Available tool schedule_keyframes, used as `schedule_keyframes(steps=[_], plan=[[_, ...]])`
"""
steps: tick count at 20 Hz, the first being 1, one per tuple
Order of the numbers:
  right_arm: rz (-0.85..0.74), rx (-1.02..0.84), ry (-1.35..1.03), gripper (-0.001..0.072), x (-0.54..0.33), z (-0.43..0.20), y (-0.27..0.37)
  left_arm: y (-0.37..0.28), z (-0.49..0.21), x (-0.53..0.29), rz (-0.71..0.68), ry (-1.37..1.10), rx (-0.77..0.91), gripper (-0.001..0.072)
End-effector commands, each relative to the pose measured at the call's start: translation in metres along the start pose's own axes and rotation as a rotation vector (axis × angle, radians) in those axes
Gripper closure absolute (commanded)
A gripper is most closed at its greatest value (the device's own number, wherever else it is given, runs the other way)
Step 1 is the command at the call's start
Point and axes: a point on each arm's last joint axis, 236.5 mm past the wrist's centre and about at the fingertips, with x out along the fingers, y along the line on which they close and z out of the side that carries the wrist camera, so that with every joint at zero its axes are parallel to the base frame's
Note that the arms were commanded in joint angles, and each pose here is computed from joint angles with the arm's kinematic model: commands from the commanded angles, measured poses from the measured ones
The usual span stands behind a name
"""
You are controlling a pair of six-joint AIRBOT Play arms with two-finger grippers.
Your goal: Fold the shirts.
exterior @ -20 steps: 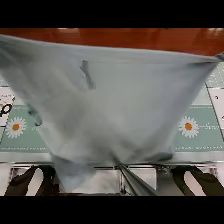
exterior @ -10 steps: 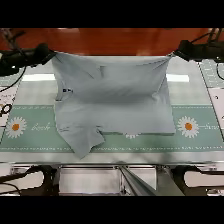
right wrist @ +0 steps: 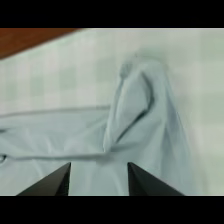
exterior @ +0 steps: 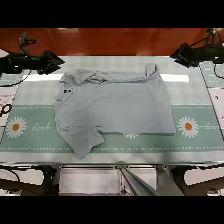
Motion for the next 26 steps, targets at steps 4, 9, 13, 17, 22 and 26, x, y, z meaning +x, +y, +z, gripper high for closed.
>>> schedule_keyframes(steps=[4, 9, 13, 17, 22, 26], plan=[[-0.282, 0.144, 0.175, 0.0298, -0.112, -0.096, -0.11, 0.068, -0.072, -0.108, 0.183, 0.079, -0.148, 0.0202], [-0.134, 0.366, 0.093, 0.0298, -0.085, -0.21, -0.115, 0.122, -0.197, -0.11, 0.192, 0.089, -0.482, 0.0202], [-0.048, 0.405, 0.1, 0.0298, -0.069, -0.251, -0.095, 0.135, -0.251, -0.088, 0.181, 0.157, -0.613, 0.0202], [-0.043, 0.396, 0.111, 0.0298, -0.069, -0.256, -0.093, 0.139, -0.256, -0.086, 0.194, 0.164, -0.589, 0.0202], [-0.044, 0.393, 0.109, 0.0298, -0.069, -0.256, -0.093, 0.137, -0.27, -0.069, 0.189, 0.253, -0.569, 0.0202], [-0.044, 0.394, 0.108, 0.0298, -0.069, -0.255, -0.093, 0.134, -0.278, -0.047, 0.215, 0.311, -0.521, 0.0202]])
